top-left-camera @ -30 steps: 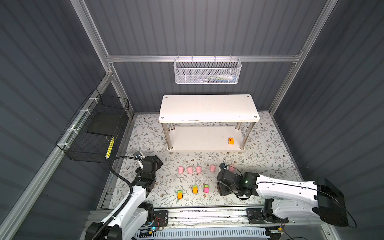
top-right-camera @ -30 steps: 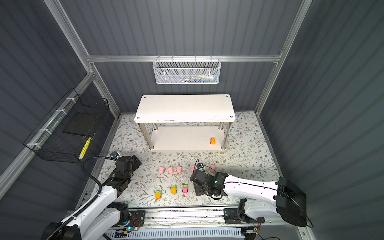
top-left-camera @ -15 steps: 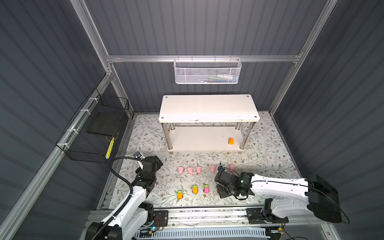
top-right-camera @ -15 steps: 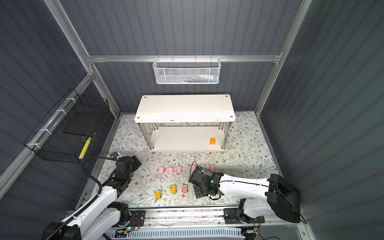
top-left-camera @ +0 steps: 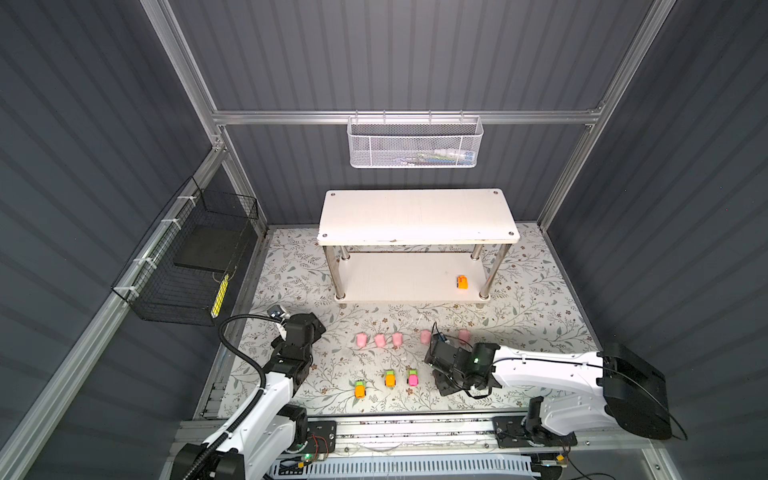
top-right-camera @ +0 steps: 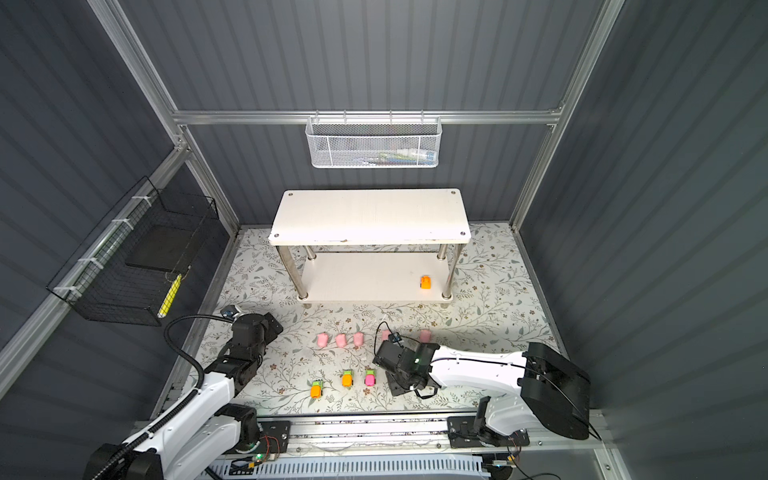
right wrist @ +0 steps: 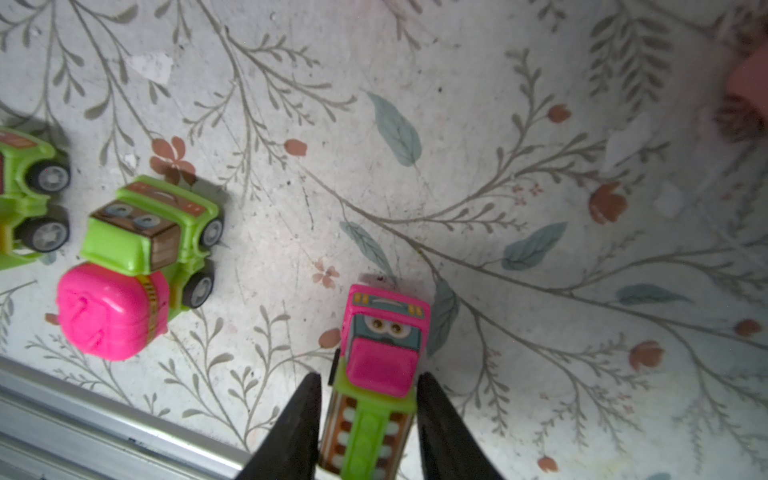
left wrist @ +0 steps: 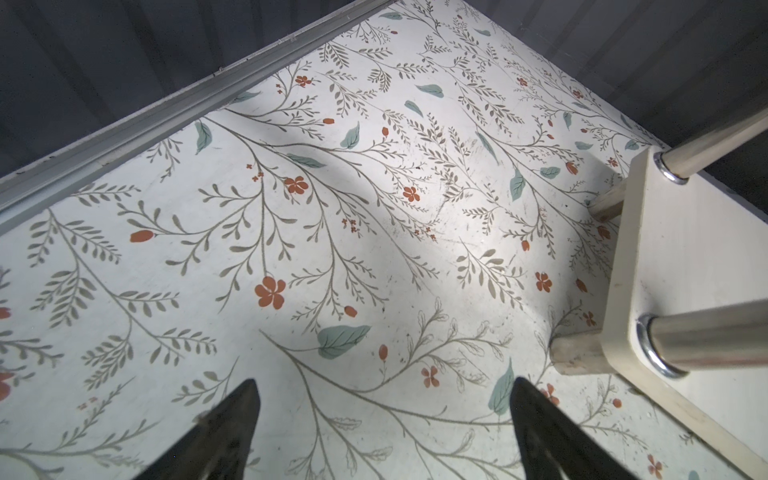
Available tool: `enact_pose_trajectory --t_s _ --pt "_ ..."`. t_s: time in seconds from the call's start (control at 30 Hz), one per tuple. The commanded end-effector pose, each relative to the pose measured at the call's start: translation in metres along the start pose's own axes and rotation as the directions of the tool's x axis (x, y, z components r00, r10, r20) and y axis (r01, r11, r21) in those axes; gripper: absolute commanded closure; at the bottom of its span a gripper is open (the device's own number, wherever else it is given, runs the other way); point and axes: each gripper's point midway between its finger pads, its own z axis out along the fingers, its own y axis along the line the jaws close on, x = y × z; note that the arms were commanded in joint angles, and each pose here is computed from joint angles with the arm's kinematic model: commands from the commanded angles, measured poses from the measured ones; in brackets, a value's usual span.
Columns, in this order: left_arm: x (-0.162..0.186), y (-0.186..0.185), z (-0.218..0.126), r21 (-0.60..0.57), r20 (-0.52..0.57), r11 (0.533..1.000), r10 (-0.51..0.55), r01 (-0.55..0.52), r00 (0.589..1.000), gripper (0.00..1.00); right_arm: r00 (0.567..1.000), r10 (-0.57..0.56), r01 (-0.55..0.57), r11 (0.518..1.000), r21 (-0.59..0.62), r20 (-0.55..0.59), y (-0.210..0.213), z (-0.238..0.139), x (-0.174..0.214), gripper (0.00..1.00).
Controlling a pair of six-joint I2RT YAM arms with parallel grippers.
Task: Place and organize the plastic toys onto the shelf
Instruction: 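Close the right gripper on the pink-and-green truck and lift it, then carry the pink-and-green truck with the right gripper to the lower shelf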
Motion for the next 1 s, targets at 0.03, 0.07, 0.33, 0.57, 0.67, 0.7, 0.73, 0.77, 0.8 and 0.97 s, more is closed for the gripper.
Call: enact_pose_trajectory --t_s 0.03,0.07,0.33,0.57,0.67,0.7,0.73,0.77,0.8,0.97 --pt "0.000 0.002 0.000 -0.006 0.010 1.000 -0.012 0.012 1.000 0.06 1.000 0.005 -0.005 1.000 0.018 0.008 -0.002 -0.007 -0.002 0.64" --pt "0.001 0.002 0.000 -0.006 0.011 1.000 -0.011 0.011 1.000 0.06 1.000 0.007 -0.007 1.000 0.021 0.010 -0.003 -0.008 -0.003 0.65" --pt "0.001 0.001 0.001 -0.006 0.007 1.000 -0.009 0.009 1.000 0.06 0.999 0.003 -0.003 1.000 0.014 0.041 -0.004 -0.031 -0.009 0.69" --pt "0.001 0.001 0.001 -0.004 0.008 1.000 -0.012 0.012 1.000 0.06 0.991 -0.029 0.018 0.996 0.082 0.128 -0.013 -0.070 -0.039 0.70" --pt "0.002 0.001 0.001 -0.005 0.006 1.000 -0.010 0.010 1.000 0.06 0.984 -0.011 -0.006 0.996 0.094 0.180 -0.021 -0.087 -0.065 0.70" --pt "0.002 0.002 0.002 -0.006 0.006 1.000 -0.009 0.009 1.000 0.06 0.979 -0.003 -0.017 0.996 0.093 0.203 -0.023 -0.092 -0.075 0.70" --pt "0.003 0.002 0.002 -0.006 0.005 1.000 -0.009 0.009 1.000 0.06 0.972 0.007 -0.028 0.995 0.091 0.233 -0.026 -0.097 -0.087 0.70" --pt "0.003 0.001 0.002 -0.006 0.006 1.000 -0.009 0.009 1.000 0.06 0.964 0.015 -0.040 0.995 0.090 0.264 -0.028 -0.101 -0.100 0.70" --pt "0.003 0.001 0.002 -0.006 0.006 1.000 -0.008 0.008 1.000 0.06 0.957 0.018 -0.046 0.995 0.090 0.288 -0.030 -0.104 -0.110 0.70" --pt "0.000 -0.002 0.003 -0.002 0.010 1.000 -0.007 0.007 1.000 0.06 0.918 0.042 -0.093 0.989 0.111 0.393 -0.045 -0.111 -0.167 0.70"
